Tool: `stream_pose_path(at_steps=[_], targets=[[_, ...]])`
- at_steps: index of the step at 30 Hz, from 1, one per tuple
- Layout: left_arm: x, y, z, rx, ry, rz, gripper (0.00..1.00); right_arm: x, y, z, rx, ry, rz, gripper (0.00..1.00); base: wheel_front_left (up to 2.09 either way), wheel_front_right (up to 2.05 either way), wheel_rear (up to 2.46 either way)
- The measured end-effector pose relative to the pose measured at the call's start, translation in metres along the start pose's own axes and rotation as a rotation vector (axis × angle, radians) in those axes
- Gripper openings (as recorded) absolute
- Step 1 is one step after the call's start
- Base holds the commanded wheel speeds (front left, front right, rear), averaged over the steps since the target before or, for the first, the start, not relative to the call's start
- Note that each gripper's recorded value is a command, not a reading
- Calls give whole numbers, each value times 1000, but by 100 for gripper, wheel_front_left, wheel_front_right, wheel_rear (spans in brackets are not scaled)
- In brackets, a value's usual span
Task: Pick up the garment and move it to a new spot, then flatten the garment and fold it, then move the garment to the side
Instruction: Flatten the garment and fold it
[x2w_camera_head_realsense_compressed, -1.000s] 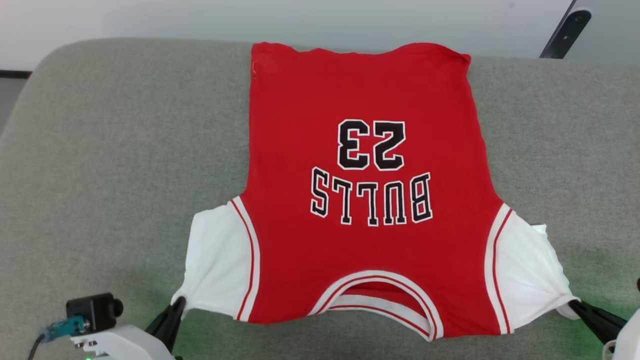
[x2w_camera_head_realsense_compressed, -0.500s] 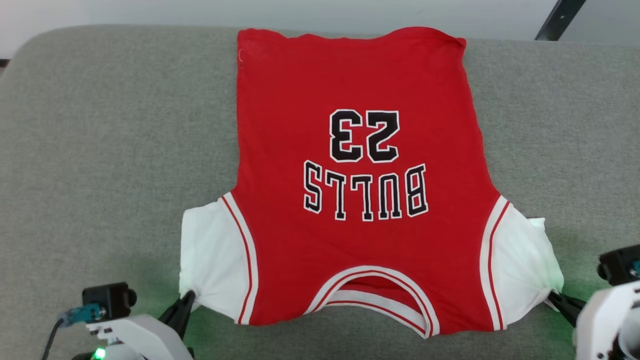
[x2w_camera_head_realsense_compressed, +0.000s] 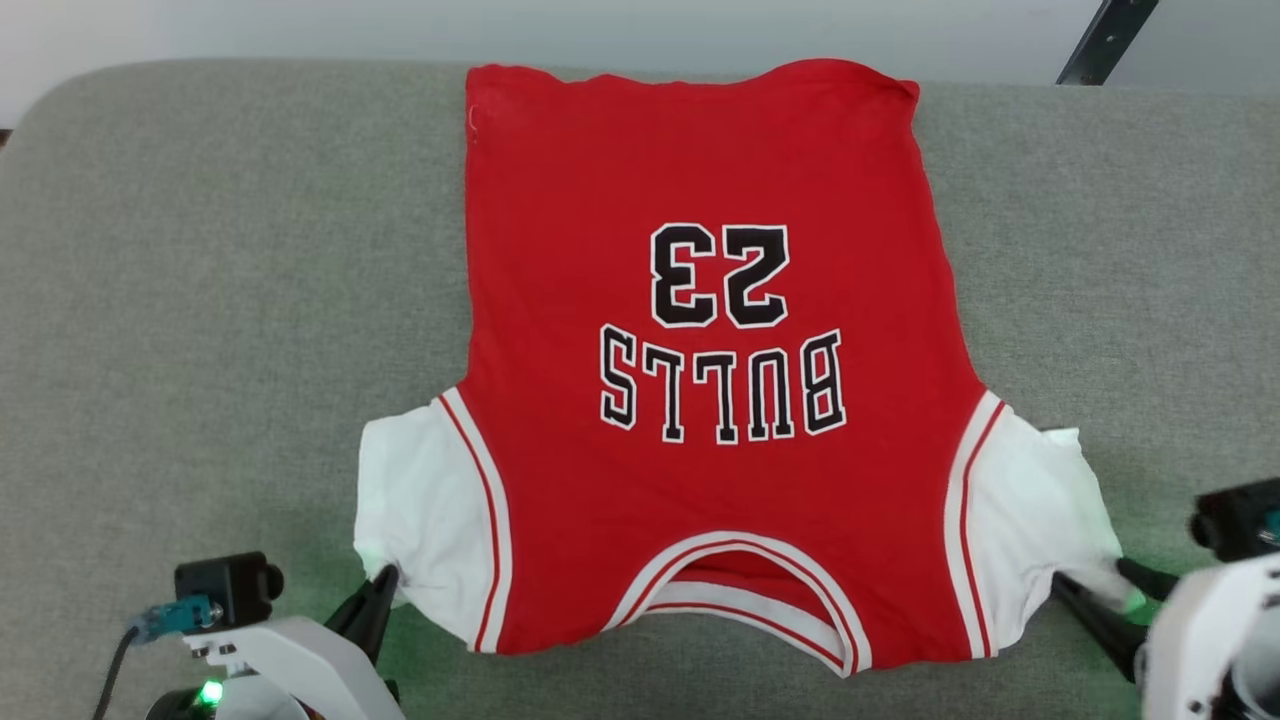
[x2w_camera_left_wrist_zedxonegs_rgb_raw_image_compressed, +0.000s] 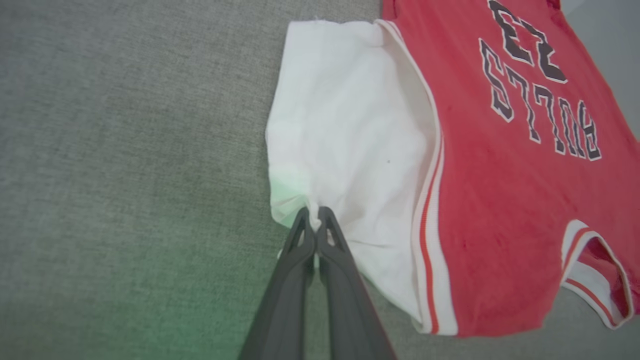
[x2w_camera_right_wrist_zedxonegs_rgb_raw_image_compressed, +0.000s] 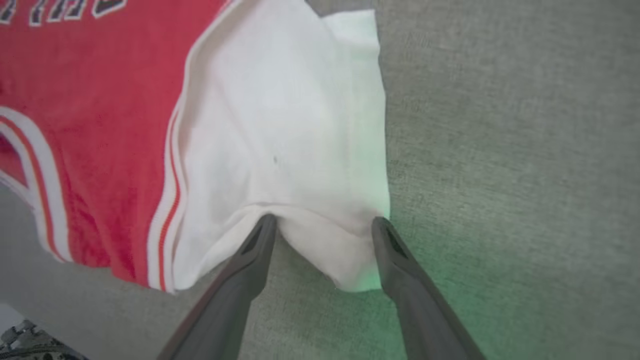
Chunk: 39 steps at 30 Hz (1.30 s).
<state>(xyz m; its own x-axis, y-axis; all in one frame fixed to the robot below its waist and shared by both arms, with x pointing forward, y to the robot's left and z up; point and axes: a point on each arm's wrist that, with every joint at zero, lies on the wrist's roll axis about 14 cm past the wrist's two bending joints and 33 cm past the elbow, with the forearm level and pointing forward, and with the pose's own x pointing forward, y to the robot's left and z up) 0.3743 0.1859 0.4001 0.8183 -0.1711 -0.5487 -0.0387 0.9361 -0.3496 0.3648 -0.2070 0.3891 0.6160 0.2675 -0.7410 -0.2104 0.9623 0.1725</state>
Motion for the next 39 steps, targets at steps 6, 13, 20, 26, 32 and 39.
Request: stream_pose_path(at_steps=[6, 13, 20, 26, 32, 39], targets=[[0, -1, 1, -5, -14, -3, 0, -35, 3, 64, -14, -316, -4, 100, 0, 0, 0], [8, -8, 6, -1, -29, -27, 0, -59, 25, 138, -138, -625, 18, 100, 0, 0, 0], [19, -19, 12, 9, -44, -64, 0, -64, 33, 222, -289, -918, -18, 100, 0, 0, 0], [32, -28, 18, 14, -62, -99, 0, -10, 26, 256, -305, -828, -15, 100, 0, 0, 0], [45, -27, 17, 9, -59, -106, 0, 54, 23, 283, -302, -646, -2, 100, 0, 0, 0], [56, -23, 14, -5, -58, -107, 0, 129, 18, 272, -248, -251, 5, 100, 0, 0, 0]])
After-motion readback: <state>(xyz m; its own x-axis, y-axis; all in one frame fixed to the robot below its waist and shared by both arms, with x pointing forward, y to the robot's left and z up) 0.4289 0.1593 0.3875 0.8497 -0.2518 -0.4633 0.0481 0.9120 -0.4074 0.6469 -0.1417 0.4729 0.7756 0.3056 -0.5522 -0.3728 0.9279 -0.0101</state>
